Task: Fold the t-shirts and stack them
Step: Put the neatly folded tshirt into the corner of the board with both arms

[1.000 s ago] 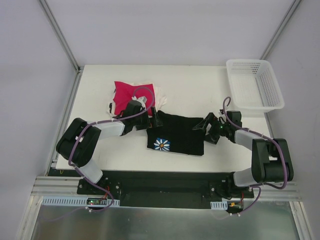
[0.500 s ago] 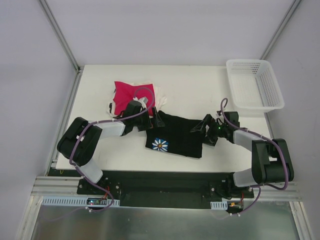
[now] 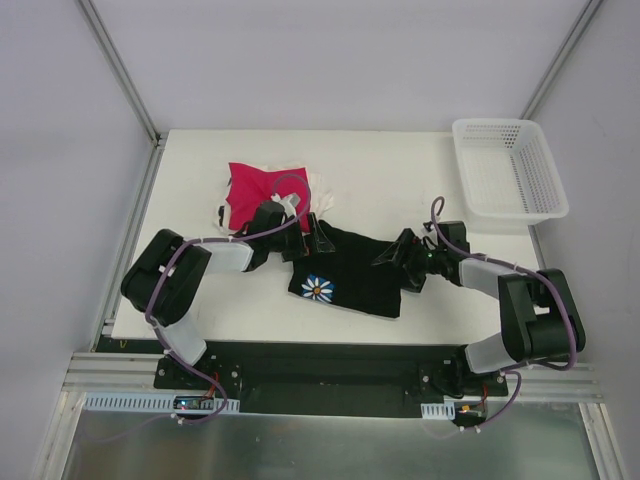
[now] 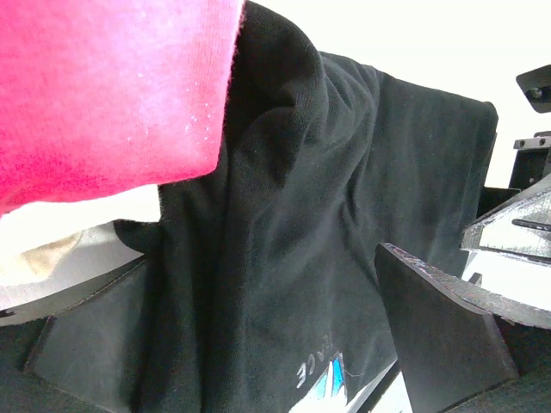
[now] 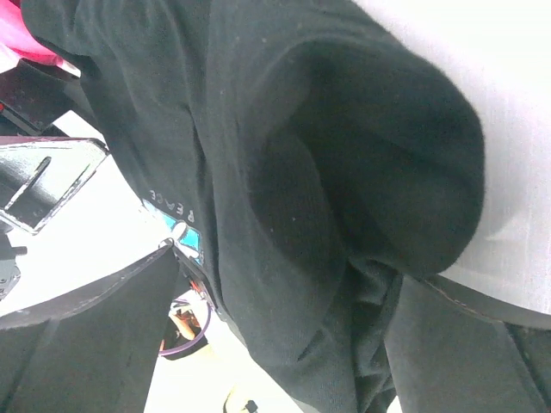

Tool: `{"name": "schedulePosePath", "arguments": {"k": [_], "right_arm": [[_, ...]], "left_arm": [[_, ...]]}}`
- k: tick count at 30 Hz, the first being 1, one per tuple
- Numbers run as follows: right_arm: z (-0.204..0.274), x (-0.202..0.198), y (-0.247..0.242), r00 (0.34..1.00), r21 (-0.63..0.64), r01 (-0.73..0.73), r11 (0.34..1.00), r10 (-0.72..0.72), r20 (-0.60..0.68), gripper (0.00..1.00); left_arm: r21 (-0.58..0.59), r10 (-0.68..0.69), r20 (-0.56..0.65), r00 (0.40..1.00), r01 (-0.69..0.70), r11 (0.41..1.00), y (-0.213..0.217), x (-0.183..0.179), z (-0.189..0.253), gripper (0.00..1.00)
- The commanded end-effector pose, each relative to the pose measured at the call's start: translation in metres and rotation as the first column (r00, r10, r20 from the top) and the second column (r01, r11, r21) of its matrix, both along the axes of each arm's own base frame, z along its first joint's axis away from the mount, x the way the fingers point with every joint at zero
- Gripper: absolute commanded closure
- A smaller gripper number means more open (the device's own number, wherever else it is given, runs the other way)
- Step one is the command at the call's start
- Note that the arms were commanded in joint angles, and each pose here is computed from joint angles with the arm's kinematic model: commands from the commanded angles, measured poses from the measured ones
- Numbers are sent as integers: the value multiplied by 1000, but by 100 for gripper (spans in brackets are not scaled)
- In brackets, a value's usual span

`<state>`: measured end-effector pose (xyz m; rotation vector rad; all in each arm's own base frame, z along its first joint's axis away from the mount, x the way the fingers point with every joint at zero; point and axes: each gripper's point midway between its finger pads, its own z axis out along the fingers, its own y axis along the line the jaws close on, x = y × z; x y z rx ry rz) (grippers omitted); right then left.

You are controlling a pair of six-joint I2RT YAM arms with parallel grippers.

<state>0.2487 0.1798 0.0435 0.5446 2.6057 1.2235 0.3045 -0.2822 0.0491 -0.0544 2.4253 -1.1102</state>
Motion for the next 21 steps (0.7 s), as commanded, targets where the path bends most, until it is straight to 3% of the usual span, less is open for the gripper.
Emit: {"name": "schedulePosePath", "arguments": {"k": [1, 6, 14, 18, 21], "right_arm": [[-30, -16, -6, 995, -87, 5, 996, -13, -95, 7], [-31, -11, -6, 996, -90, 9, 996, -17, -89, 12], [-30, -7, -4, 997, -77, 14, 997, -20, -81, 22], [-30, -4, -4, 997, -80, 18, 997, -24, -77, 24], [-31, -2, -2, 997, -75, 18, 997, -24, -76, 26]], "left_arm": [[37, -25, -141, 990, 31, 999, 5, -29, -34, 1], [18, -37, -138, 990, 40, 999, 1, -27, -34, 5], [-29, -91, -130, 987, 88, 996, -9, -26, -33, 49], [-33, -99, -138, 985, 96, 995, -11, -27, -35, 58], [-31, -102, -136, 985, 98, 995, -10, -27, -36, 60]]}}
